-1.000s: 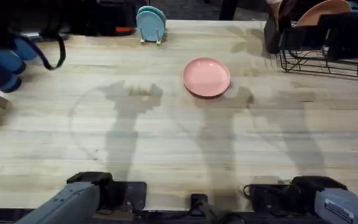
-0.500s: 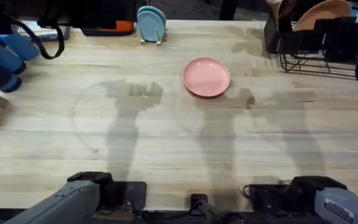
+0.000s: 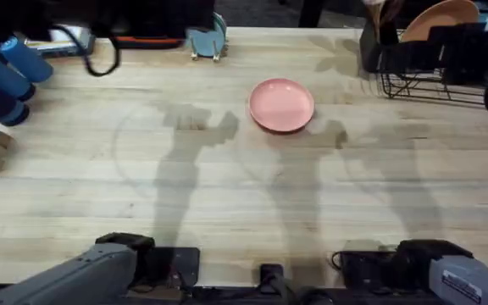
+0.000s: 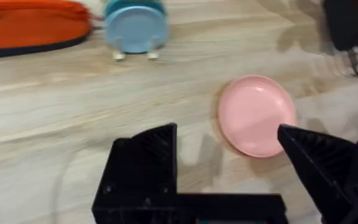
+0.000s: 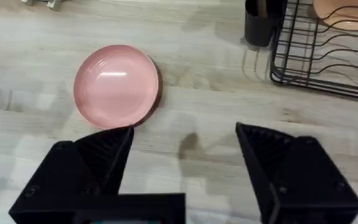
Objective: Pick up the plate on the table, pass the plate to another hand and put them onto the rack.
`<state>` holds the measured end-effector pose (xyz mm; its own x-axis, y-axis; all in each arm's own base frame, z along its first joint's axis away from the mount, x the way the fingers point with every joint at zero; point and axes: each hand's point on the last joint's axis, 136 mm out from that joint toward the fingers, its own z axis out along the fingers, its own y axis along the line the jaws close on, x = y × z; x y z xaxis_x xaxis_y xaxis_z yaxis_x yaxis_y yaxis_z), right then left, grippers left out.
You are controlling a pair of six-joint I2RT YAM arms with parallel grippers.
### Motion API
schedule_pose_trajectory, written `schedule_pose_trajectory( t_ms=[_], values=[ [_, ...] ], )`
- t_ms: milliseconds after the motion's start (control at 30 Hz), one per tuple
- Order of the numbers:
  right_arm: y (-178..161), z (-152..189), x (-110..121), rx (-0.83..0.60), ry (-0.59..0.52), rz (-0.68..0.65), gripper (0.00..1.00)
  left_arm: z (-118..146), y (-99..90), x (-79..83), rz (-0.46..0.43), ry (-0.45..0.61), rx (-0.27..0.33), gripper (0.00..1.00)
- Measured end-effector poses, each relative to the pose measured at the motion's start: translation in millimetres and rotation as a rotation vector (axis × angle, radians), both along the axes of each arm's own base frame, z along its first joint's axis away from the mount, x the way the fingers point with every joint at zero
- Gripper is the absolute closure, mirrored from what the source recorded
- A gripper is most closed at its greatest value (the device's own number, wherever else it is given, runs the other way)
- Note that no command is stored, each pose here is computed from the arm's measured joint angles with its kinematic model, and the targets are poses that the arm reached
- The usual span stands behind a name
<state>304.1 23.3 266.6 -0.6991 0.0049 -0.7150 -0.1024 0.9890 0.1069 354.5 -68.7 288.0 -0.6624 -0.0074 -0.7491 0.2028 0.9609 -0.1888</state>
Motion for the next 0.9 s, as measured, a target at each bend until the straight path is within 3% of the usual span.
schedule_pose_trajectory(
  t_ms=[133, 167, 367, 433, 700, 733, 900],
  values=[
    [0, 0, 0, 0.0, 0.0, 0.0, 0.004, -8, -33.8, 6.3, -0.069, 0.015, -0.028, 0.008],
    [0, 0, 0, 0.0, 0.0, 0.0, 0.004, -17, -55.1, 10.8, -0.1, 0.037, -0.049, 0.008],
    [0, 0, 0, 0.0, 0.0, 0.0, 0.004, -48, -77.5, 17.8, -0.117, 0.132, -0.066, 0.008],
    [0, 0, 0, 0.0, -0.001, 0.0, 0.004, -83, -92.8, 22.7, -0.133, 0.228, -0.053, 0.008],
    [0, 0, 0, 0.0, -0.001, 0.0, 0.004, -133, -112.2, 23.4, -0.163, 0.355, -0.019, 0.006],
    [0, 0, 0, 0.0, 0.0, 0.0, 0.004, -152, -116.8, 23.8, -0.17, 0.397, -0.005, 0.006],
    [0, 0, 0, 0.0, 0.0, 0.0, 0.003, -177, -122.9, 28.8, -0.176, 0.435, 0.008, 0.007]
  ],
)
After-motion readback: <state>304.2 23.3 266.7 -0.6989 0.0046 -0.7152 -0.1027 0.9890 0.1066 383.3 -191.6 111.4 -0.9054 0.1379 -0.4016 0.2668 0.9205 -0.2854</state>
